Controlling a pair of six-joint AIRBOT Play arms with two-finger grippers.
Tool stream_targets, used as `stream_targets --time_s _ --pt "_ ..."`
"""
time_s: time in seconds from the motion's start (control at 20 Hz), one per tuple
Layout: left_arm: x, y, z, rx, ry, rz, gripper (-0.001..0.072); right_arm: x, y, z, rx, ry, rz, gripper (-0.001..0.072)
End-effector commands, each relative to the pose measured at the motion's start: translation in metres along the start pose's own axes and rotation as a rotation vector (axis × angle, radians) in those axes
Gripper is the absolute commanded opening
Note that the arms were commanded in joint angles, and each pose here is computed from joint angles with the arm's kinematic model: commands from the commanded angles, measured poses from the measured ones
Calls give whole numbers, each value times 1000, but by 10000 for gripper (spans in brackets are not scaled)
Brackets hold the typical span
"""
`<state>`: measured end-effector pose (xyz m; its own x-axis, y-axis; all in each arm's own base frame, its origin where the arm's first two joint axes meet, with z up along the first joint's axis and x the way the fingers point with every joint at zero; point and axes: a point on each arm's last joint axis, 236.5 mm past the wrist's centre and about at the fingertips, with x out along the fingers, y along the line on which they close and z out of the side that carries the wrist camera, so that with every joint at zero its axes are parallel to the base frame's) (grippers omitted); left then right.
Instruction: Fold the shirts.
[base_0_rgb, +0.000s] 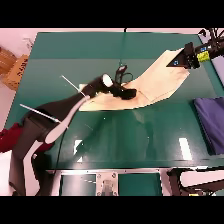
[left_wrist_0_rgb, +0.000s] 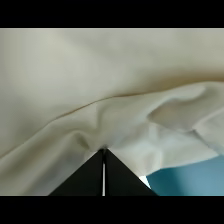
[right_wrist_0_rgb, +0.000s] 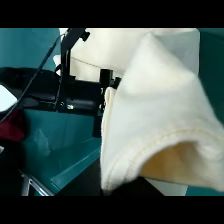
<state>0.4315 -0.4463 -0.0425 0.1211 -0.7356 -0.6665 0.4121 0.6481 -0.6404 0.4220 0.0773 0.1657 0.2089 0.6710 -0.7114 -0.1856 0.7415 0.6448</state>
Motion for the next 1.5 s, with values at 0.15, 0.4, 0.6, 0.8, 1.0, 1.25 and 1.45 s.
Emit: stream_targets --time_s 0.15,0.4,0.6,0.8,1.0,1.25,1.45 --pt "-172 111 -9 66 351 370 18 46 56 11 6 -15 39 24" --pt "-301 208 -7 -104 297 674 19 170 149 9 -37 -79 135 24" --pt "-339 242 -14 -210 256 697 19 317 210 -7 -34 -239 204 93" --pt "-351 252 -18 -241 252 703 19 377 213 -28 -59 -265 182 591" --pt "-351 251 -19 -243 256 702 19 299 137 21 -12 -211 89 589" --pt "-351 251 -19 -244 256 702 19 184 -24 29 150 -74 -133 589" --pt "-351 252 -19 -251 253 703 19 193 -99 -20 358 34 -162 589"
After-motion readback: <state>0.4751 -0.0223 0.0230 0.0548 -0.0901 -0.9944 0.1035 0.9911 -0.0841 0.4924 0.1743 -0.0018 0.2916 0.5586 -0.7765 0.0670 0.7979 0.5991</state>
